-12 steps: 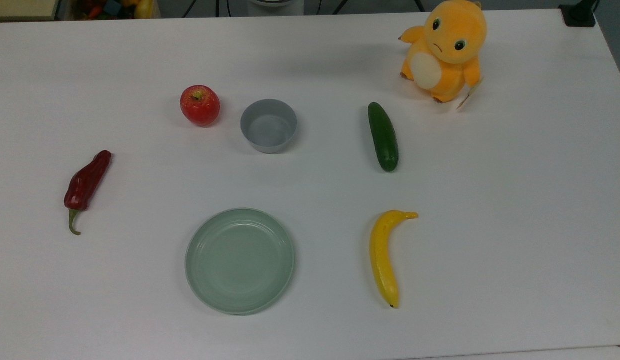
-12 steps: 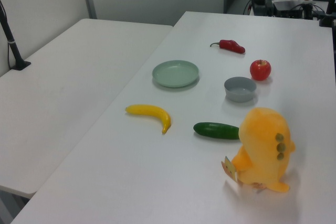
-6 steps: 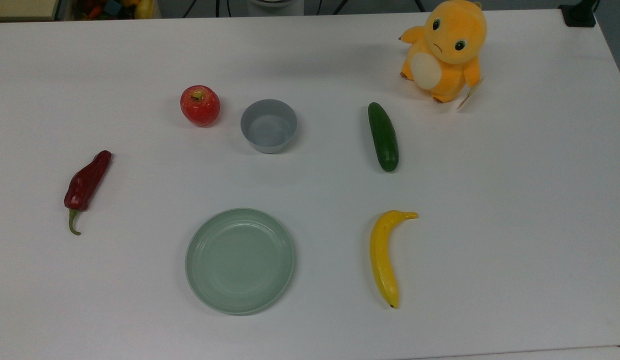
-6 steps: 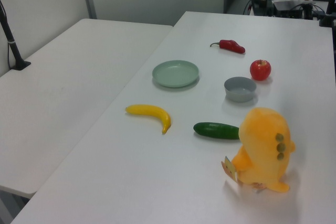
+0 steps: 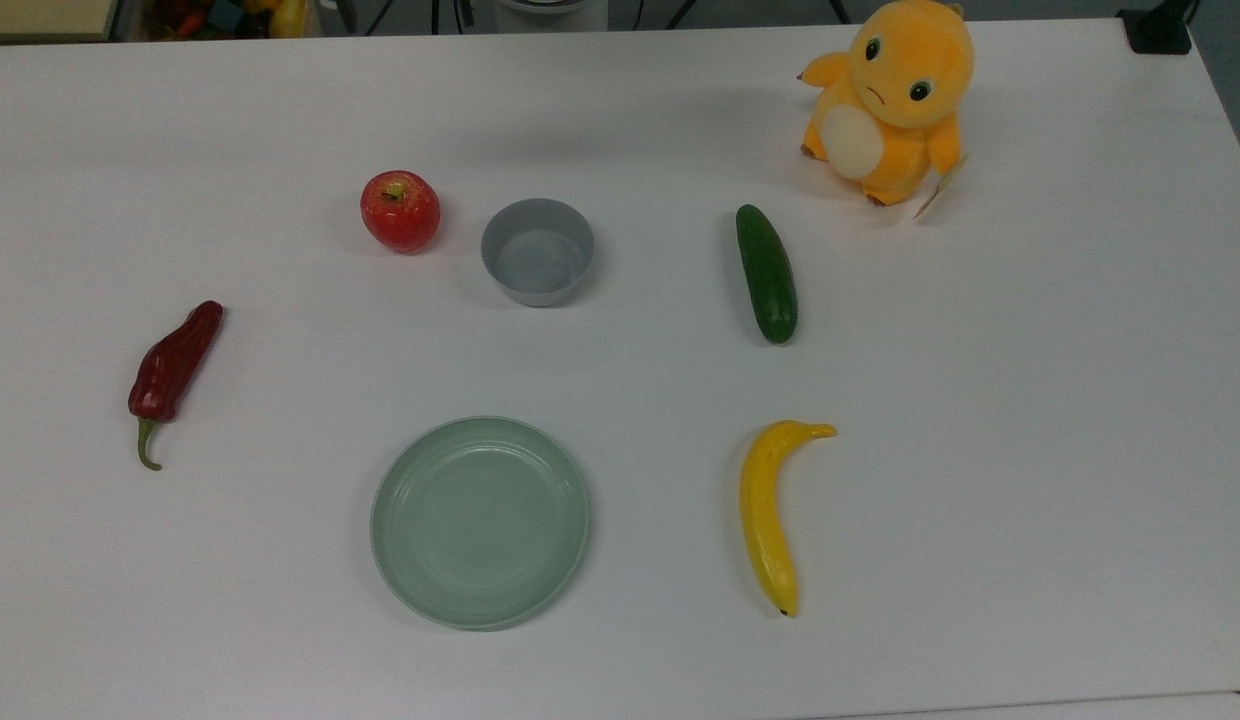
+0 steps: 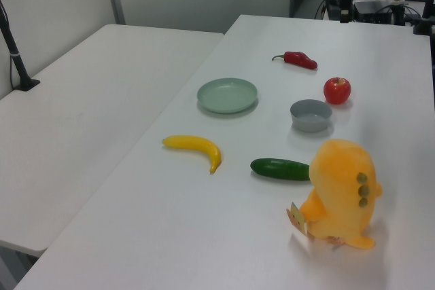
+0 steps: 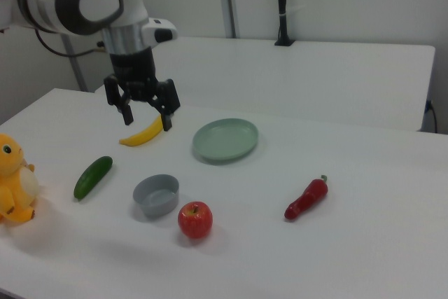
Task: Put the red apple in the bowl
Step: 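Move the open gripper over the red apple and lower it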
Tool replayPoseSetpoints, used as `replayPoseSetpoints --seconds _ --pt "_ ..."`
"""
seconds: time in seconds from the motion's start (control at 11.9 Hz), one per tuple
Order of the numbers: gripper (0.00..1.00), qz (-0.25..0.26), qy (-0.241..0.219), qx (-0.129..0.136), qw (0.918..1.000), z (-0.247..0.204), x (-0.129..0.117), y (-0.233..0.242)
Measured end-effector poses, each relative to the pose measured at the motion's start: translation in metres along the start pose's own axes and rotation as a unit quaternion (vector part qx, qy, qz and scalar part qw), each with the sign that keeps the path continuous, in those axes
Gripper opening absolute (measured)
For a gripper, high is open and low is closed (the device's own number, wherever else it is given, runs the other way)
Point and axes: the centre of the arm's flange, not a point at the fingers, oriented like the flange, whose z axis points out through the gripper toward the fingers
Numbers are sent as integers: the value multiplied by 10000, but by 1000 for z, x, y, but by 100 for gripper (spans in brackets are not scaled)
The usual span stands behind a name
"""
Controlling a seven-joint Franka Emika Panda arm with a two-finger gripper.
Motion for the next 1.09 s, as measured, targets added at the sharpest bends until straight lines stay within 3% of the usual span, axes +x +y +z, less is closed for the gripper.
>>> replayPoseSetpoints --seconds 1.09 --pt "100 -151 -682 2 9976 103 -7 44"
